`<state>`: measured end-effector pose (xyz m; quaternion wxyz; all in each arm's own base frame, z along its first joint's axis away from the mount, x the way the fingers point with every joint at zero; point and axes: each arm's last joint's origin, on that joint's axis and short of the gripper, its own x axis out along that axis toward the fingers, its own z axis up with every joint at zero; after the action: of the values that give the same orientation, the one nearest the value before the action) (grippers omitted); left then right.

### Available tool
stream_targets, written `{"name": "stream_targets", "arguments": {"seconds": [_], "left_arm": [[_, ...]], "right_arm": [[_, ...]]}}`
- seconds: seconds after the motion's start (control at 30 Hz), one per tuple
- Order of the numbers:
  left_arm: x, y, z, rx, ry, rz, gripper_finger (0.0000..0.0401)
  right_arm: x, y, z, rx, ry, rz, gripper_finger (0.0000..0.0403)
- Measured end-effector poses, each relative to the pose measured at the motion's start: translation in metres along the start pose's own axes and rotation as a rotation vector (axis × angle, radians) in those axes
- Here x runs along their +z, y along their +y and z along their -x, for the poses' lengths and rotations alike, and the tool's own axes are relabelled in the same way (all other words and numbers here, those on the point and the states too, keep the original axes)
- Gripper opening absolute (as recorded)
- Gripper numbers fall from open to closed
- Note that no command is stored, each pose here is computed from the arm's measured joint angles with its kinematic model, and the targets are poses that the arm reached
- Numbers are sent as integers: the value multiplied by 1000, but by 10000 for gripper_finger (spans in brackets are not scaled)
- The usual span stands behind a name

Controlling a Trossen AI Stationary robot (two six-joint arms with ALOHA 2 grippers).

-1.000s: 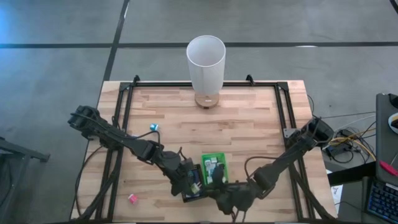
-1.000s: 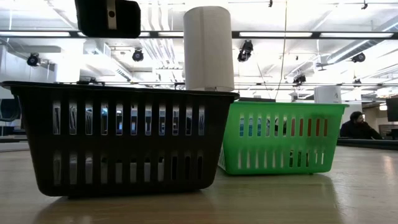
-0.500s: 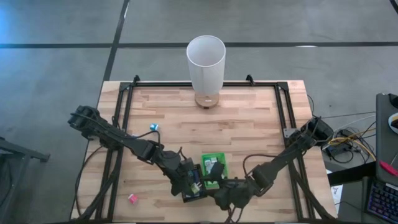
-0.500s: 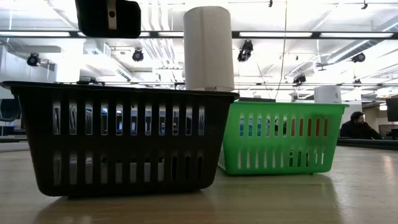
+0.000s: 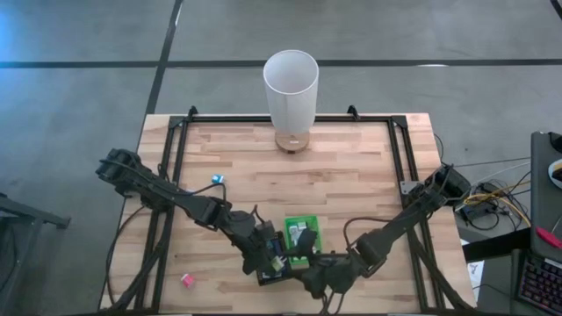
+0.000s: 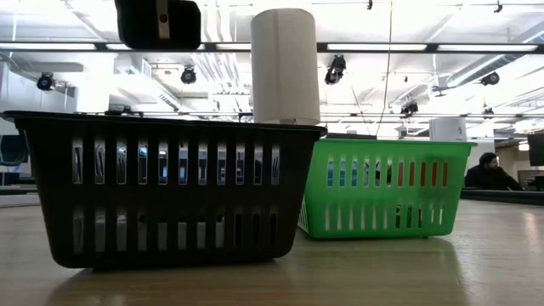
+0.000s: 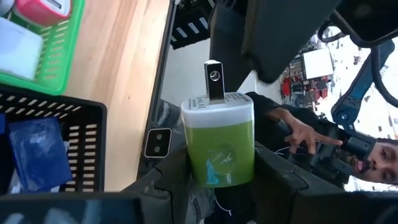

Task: Pick & Place Office items
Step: Put the green charger adapter into the green bin

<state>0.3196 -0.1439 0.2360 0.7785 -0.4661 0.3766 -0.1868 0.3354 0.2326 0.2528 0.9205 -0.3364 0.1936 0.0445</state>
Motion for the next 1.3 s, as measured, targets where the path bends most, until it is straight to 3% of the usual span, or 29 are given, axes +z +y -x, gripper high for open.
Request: {"name": "stream_targets", "arguments": {"seconds": [0.27, 0.53, 0.77, 1.03, 1.3], "left_arm": [[0, -2, 0, -24, 6, -42, 133], [0, -8, 0, -131, 72, -152, 133], [-1, -1, -5, -122, 123, -143, 133], [0, 12, -14, -115, 180, -117, 133], [7, -2, -13, -173, 190, -178, 133]], "right_arm": [[1, -4, -3, 24, -29, -20, 287], [2, -5, -4, 52, -59, -35, 289], [4, -8, -5, 53, -84, -49, 286], [6, -13, -9, 133, -153, -98, 288], [5, -14, -11, 138, -151, -106, 288]]}}
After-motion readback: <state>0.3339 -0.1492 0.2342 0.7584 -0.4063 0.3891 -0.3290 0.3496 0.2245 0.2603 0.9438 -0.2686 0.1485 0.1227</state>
